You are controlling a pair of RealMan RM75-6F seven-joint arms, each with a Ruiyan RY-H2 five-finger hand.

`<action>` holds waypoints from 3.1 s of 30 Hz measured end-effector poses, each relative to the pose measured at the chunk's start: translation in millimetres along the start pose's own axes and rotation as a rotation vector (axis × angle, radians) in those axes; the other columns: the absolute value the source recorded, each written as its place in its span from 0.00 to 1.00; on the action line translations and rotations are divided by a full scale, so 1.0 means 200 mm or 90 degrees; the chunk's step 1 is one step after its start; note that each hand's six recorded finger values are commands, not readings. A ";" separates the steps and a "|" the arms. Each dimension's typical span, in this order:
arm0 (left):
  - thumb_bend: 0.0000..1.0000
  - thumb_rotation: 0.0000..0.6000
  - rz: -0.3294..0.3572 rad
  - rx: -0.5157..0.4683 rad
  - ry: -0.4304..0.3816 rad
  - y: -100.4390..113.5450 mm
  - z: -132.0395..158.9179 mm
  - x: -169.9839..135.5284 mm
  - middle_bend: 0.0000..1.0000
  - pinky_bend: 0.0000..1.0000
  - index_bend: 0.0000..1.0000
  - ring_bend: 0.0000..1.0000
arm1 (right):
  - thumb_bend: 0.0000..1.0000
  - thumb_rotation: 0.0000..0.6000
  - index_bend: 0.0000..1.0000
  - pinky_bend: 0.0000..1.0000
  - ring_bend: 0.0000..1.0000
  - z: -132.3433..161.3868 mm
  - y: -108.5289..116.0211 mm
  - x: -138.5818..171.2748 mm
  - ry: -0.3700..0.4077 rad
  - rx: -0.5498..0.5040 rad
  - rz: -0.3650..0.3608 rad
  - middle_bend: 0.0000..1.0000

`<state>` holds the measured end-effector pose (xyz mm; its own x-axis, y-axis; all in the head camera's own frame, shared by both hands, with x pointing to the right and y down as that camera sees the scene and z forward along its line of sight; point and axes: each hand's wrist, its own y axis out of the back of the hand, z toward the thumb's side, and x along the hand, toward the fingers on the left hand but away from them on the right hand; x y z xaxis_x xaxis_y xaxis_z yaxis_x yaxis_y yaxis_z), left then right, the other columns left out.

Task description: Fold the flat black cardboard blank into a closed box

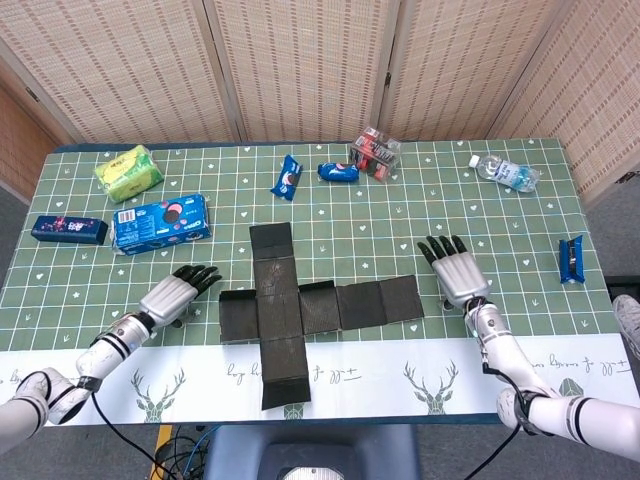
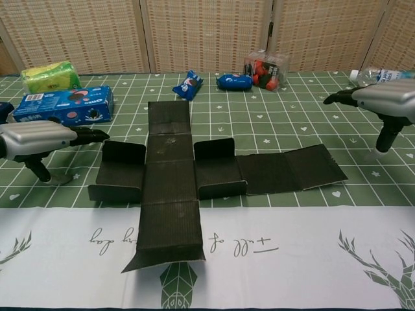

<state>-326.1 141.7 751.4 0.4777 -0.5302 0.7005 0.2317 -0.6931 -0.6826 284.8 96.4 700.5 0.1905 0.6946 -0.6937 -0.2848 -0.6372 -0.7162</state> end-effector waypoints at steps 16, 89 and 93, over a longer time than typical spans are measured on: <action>0.36 1.00 0.003 -0.010 -0.001 0.00 0.03 0.04 0.00 0.10 0.00 0.00 | 0.10 1.00 0.00 0.00 0.00 0.11 -0.09 -0.13 0.011 0.024 -0.006 0.00; 0.36 1.00 0.034 -0.062 -0.014 0.15 0.18 0.01 0.00 0.10 0.00 0.00 | 0.10 1.00 0.00 0.00 0.00 0.32 0.09 -0.14 0.067 -0.045 -0.061 0.00; 0.36 1.00 0.046 -0.063 0.003 0.17 0.14 -0.03 0.00 0.10 0.00 0.00 | 0.09 1.00 0.00 0.00 0.00 0.27 0.12 -0.12 0.060 -0.058 -0.070 0.00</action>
<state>-297.1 134.7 718.3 0.4865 -0.5823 0.6514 0.1118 -0.6979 -0.7074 223.0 82.0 704.7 0.3042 0.7298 -0.6123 -0.1721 -0.5901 -0.7888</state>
